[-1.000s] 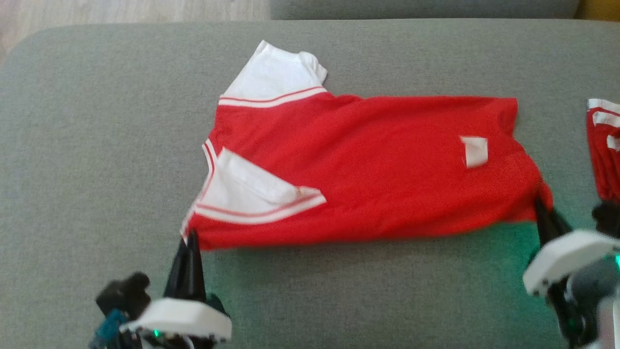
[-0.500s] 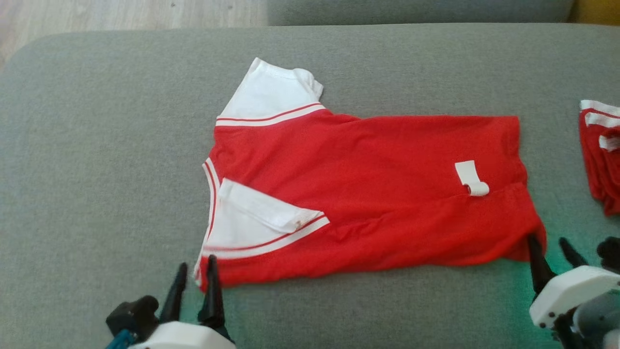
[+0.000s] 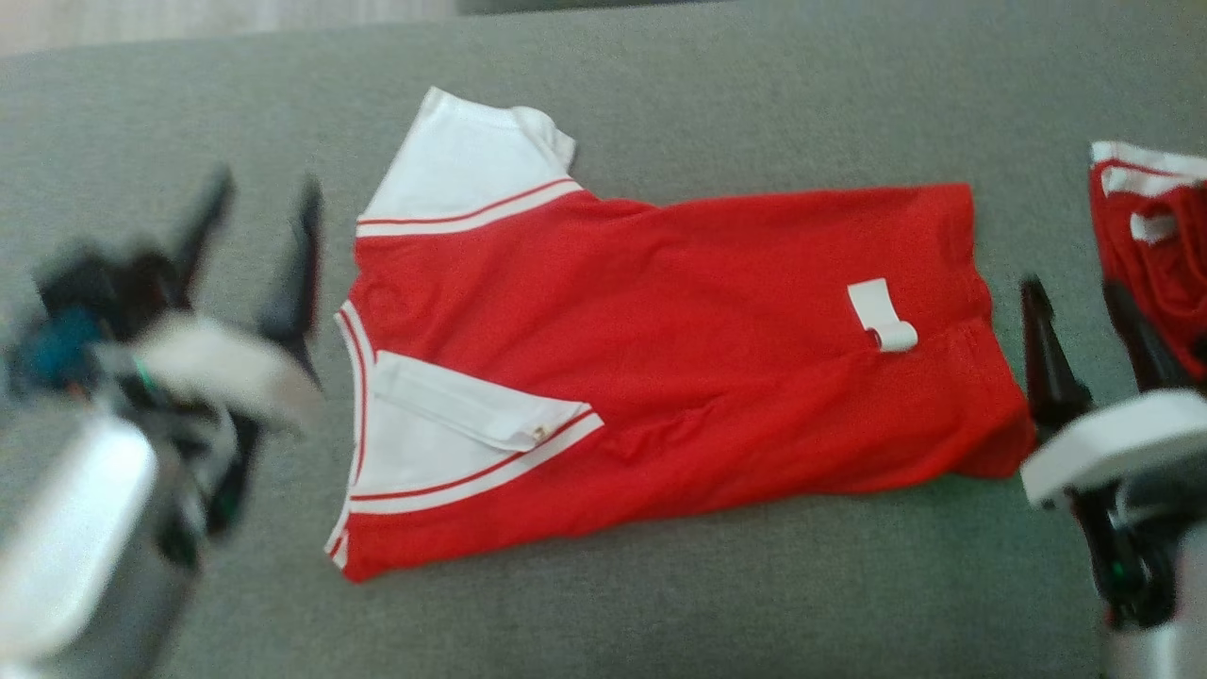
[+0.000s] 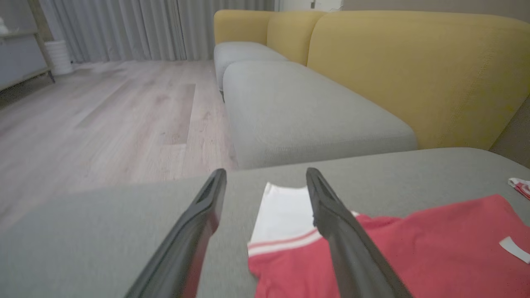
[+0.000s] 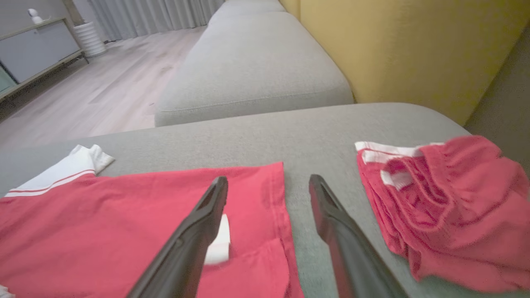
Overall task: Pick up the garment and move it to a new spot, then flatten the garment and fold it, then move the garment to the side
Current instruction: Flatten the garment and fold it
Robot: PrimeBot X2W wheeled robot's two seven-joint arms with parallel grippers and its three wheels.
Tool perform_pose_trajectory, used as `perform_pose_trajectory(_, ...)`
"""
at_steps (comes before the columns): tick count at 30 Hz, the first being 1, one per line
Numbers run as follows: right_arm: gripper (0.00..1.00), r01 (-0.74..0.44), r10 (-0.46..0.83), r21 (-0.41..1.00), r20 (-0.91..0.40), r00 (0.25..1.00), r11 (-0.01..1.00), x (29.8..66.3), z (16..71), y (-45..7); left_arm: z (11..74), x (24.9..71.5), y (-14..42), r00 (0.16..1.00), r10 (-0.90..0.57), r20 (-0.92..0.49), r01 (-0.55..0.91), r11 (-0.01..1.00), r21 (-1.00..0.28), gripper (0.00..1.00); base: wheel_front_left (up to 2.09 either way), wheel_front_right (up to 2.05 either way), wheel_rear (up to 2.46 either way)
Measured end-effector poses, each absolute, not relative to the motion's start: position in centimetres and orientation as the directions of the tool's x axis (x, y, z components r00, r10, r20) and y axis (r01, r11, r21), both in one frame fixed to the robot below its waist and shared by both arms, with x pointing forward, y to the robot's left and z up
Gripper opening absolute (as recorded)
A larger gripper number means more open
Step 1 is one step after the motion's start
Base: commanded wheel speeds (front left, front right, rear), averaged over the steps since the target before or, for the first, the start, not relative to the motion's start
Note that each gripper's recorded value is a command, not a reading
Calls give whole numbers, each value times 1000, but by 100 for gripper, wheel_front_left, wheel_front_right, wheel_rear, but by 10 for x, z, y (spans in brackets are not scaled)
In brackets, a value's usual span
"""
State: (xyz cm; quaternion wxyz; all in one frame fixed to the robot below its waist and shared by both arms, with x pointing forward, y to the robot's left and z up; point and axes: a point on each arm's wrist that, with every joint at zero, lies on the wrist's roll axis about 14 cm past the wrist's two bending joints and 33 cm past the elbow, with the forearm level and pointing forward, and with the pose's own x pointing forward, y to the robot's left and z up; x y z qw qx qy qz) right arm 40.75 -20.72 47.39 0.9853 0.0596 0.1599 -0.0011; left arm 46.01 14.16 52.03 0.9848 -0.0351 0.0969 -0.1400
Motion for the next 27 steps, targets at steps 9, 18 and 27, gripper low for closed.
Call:
perform_pose_trajectory(9,100,-78,96,80,-257,962,994,444,492,-186,519,540,115,849,-405,-340,435,900,14,100,0,0,0)
perform_pose_trajectory(18,100,-107,115,45,-290,950,993,467,476,-183,422,579,111,704,-368,-608,449,893,-22,100,0,0,0)
perform_pose_trajectory(27,100,-85,89,25,-330,940,996,471,454,-195,361,594,92,613,-384,-690,468,881,-74,100,0,0,0)
